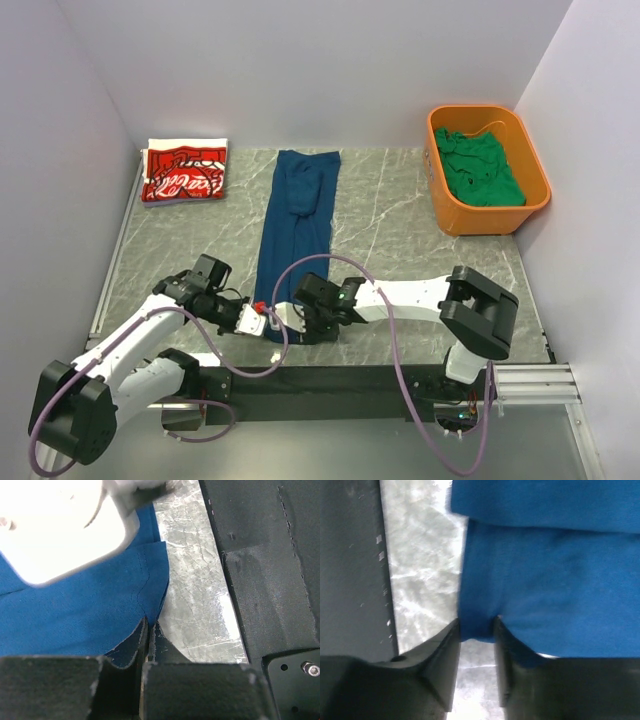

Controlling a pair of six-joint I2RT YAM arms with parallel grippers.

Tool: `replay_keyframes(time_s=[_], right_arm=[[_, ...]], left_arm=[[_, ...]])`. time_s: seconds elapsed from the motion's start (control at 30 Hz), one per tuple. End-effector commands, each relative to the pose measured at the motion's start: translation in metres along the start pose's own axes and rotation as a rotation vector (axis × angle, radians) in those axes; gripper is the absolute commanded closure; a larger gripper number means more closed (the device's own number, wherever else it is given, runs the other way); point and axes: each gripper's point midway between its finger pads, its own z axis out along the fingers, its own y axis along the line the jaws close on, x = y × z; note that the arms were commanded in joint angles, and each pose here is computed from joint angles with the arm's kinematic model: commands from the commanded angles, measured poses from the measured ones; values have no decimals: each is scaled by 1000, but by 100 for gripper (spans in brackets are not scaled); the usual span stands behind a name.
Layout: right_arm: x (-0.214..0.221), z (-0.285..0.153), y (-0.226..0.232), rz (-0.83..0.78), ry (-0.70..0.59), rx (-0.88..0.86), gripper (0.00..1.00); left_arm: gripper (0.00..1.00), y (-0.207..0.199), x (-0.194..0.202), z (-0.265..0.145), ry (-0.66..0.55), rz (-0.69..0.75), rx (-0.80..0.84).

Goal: Fold and stack the t-shirts
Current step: Fold the tshirt

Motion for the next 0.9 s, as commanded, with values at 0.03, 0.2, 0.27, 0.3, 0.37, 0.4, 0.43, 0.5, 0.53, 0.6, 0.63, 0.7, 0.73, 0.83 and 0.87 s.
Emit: replay_keyframes(time_s=[0.03, 0.2, 0.27, 0.3, 0.37, 0.4, 0.43, 0.5, 0.53, 0.6, 0.63, 0.7, 0.73, 0.83, 0.87], right_arm=[[37, 16, 7, 31, 151, -17, 92], [35, 3, 4, 42, 134, 24, 100], [25, -12, 6, 35, 90, 33, 100], [19, -18, 10, 29, 63, 18, 100], [7, -39, 14, 19, -2, 23, 100], [4, -46, 17, 14, -24, 19, 100], [1, -52, 22, 8, -49, 8, 100], [1, -64, 28, -9, -80, 8, 100], [0, -69, 30, -23, -96, 7, 100], [3, -73, 30, -28, -90, 12, 100], [0, -77, 28, -28, -108, 28, 100], [-1, -83, 20, -9, -123, 52, 100], [-1, -84, 15, 5, -125, 59, 100], [2, -91, -12, 40, -124, 100, 100], [3, -93, -21, 43, -122, 120, 100]], left_arm=[[99, -1, -3, 1, -19, 8, -11], [99, 7, -10, -2, -29, 10, -25], [99, 8, -13, -3, -34, 7, -21], [99, 12, -17, -6, -39, 9, -29], [99, 7, -22, -9, -46, 2, 4], [99, 8, -28, -13, -51, 5, 9], [99, 1, -30, -15, -54, -15, 34], [99, -2, -38, -20, -70, 1, 41], [99, -5, -42, -22, -76, 13, 40], [99, -8, -48, -26, -87, -8, 40], [99, -6, -52, -28, -93, -17, 31], [99, 2, -61, -32, -113, -70, 10], [100, 5, -62, -32, -111, -89, 7], [99, 29, -58, -34, -88, -114, -59], [99, 37, -56, -35, -85, -125, -82]])
